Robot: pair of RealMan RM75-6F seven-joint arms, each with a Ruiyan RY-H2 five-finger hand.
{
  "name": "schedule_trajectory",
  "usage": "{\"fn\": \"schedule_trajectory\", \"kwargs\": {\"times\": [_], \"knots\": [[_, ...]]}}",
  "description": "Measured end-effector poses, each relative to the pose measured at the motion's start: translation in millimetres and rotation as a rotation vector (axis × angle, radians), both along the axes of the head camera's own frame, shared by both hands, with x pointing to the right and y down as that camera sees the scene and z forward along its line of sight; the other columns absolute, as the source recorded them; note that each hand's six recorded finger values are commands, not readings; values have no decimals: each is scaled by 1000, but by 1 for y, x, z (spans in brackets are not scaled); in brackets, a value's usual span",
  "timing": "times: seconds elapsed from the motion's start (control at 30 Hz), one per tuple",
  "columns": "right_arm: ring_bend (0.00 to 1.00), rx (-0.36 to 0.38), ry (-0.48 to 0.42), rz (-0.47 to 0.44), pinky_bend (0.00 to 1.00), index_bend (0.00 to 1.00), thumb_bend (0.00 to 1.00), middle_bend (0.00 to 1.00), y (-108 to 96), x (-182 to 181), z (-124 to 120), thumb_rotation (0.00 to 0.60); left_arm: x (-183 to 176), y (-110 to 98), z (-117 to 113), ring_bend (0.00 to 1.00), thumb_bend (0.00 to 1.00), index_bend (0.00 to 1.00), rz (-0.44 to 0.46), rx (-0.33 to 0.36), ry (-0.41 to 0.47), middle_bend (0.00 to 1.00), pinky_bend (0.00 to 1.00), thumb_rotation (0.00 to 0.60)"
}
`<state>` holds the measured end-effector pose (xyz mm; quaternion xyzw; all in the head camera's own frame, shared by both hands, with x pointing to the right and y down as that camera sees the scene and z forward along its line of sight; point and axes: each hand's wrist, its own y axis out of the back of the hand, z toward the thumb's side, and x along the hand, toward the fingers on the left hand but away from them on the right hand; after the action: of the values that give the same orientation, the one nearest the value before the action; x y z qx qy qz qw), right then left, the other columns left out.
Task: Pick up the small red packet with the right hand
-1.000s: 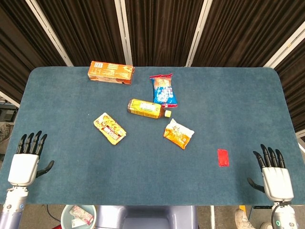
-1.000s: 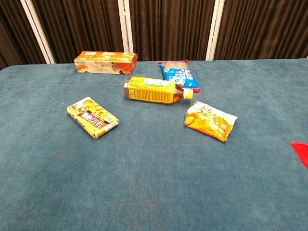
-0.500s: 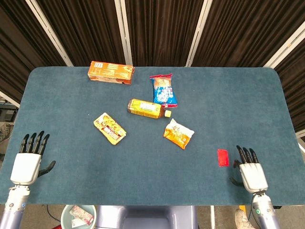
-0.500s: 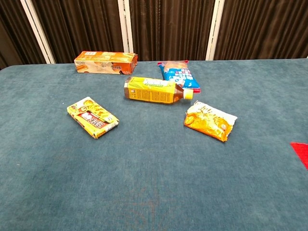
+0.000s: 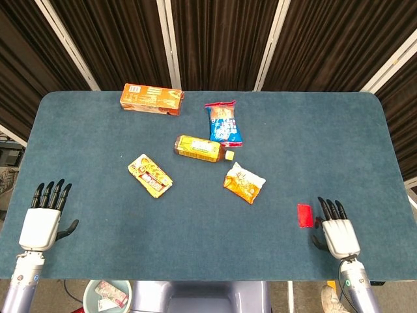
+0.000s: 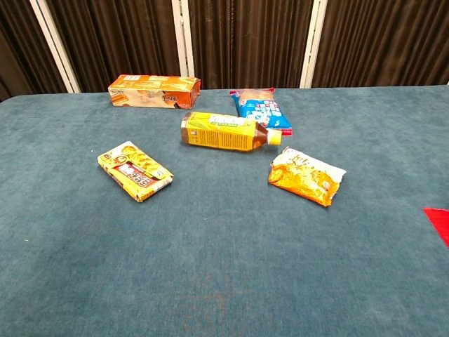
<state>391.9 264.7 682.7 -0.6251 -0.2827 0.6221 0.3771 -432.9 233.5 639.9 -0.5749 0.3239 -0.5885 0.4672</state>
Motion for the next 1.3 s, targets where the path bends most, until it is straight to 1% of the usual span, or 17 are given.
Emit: {"fn": "schedule_trajectory", "kwargs": {"times": [0.33,0.43,0.63,1.1,1.3], "knots": [[0,-45,7,-33,0,488,312,0,-6,-6,19,600,0,0,6,0,232,0,2,-17,-30,0,0,490],[0,-44,10,-34,0,488,312,0,-7,-6,20,600,1,-1,8,0,226,0,-6,-23,-32,0,0,492],[0,-19,26,-40,0,491,312,0,-11,-7,21,600,1,-3,11,0,225,0,-11,-26,-34,0,0,492],[0,-35,23,-42,0,518,314,0,-17,-10,33,600,-2,-5,18,0,226,0,-21,-39,-50,0,0,492],[0,-37,19,-42,0,548,372,0,-19,-13,37,600,-4,-7,20,0,226,0,-29,-41,-54,0,0,493]]}}
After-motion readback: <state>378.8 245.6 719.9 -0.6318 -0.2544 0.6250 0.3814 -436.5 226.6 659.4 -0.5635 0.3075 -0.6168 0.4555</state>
